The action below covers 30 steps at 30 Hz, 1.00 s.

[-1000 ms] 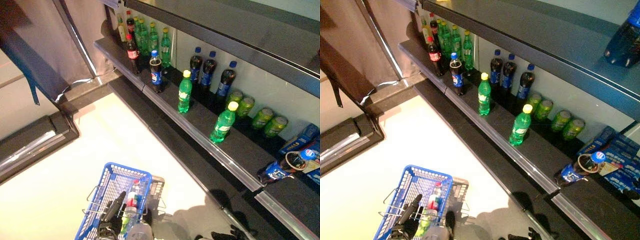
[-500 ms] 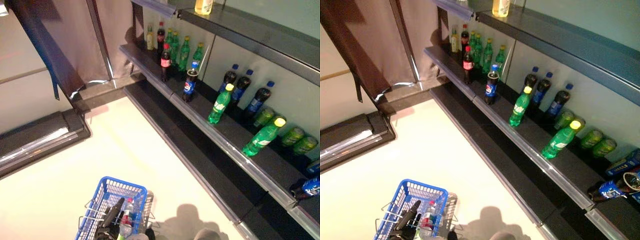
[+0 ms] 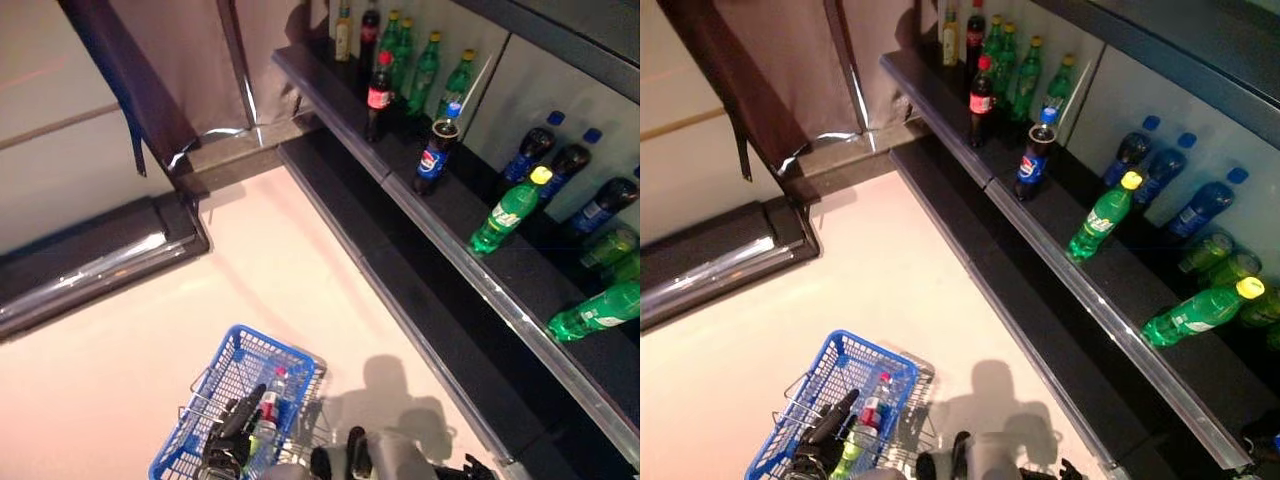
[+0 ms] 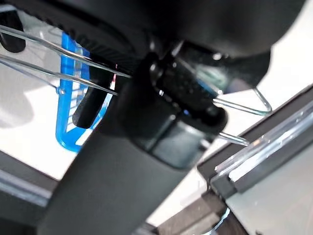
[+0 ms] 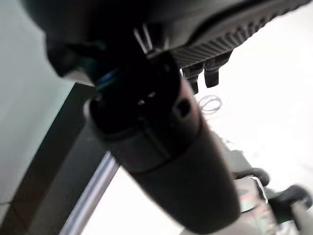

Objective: Pick up the drink and place into the basket.

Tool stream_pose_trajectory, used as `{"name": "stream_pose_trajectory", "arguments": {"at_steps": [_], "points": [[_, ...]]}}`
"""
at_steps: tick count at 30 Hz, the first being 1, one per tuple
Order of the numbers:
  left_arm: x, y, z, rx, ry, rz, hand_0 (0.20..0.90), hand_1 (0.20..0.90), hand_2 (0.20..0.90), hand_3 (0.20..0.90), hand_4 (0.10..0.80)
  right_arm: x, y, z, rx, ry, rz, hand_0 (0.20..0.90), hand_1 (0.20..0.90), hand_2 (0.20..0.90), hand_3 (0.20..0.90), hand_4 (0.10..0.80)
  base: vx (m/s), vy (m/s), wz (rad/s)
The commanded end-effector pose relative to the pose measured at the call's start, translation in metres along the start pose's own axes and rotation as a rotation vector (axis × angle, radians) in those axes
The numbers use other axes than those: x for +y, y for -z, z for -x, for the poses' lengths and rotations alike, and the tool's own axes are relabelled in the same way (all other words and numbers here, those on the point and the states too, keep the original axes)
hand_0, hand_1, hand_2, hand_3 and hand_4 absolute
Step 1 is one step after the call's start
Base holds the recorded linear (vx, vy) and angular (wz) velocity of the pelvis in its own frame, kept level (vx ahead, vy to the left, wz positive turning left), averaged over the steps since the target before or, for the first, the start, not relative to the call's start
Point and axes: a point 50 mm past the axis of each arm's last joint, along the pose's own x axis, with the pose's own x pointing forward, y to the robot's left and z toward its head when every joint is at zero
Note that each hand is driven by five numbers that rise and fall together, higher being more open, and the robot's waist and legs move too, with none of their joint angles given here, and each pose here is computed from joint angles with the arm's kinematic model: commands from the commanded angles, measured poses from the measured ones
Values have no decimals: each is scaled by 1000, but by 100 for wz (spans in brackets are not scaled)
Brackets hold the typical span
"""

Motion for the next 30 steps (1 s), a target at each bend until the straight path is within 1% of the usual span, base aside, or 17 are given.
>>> {"name": "stream_pose_trajectory", "arguments": {"at_steps": [1, 3, 6, 9, 10, 14, 17, 20, 21, 22, 24, 26, 30], "points": [[-55, -44, -10, -253, 295, 9, 300, 300, 300, 200, 100, -27, 29, 4, 84, 74, 44, 900, 900, 900, 900, 800, 478, -61, 11], [-54, -36, -8, -235, 293, -17, 300, 300, 300, 200, 100, -32, 24, 4, 26, 85, 119, 900, 900, 900, 900, 800, 534, -29, 35], [-54, -39, -8, -230, 292, -15, 300, 300, 300, 200, 100, -33, 7, -1, -2, 84, 45, 900, 900, 900, 900, 800, 414, 95, 6], [-51, -41, -7, -238, 302, -16, 300, 300, 300, 200, 100, -31, -10, -4, -58, 73, 61, 900, 900, 900, 900, 800, 475, 335, -92], [-43, -39, -4, -239, 289, -7, 300, 300, 300, 200, 100, -29, -15, -5, -66, 64, 72, 900, 900, 900, 900, 800, 425, 331, -83], [-28, -28, 1, -222, 255, 15, 300, 300, 300, 200, 100, -25, -16, -5, -57, 65, 43, 900, 900, 900, 900, 800, 488, 412, -99], [-36, -32, -4, -207, 264, 1, 300, 300, 300, 200, 100, -23, -13, -4, -41, 72, 17, 900, 900, 900, 900, 800, 337, 538, -105], [-47, -45, -10, -196, 282, -76, 300, 300, 300, 200, 100, -24, 3, -1, -7, 84, -2, 900, 900, 900, 900, 800, 254, 395, -50], [-46, -49, -11, -204, 263, -78, 300, 300, 300, 200, 100, -22, 4, -1, -2, 73, 4, 900, 900, 900, 900, 800, 248, 361, -19], [-38, -56, -10, -229, 232, -59, 300, 300, 300, 200, 100, -17, 3, 1, -22, 45, 49, 900, 900, 900, 900, 800, 163, 276, -51], [-27, -66, -6, -259, 219, -69, 300, 300, 300, 200, 100, -5, -3, 2, -83, 6, 114, 900, 900, 900, 900, 800, 74, 221, -111], [-25, -67, -5, -256, 229, -100, 300, 300, 300, 200, 100, -1, -6, 3, -98, 4, 110, 900, 900, 900, 900, 800, 55, 161, -115], [-20, -68, -5, -279, 194, -53, 300, 300, 300, 200, 100, 9, -16, 3, -125, -27, 176, 900, 900, 900, 900, 800, 31, 63, -63]]}}
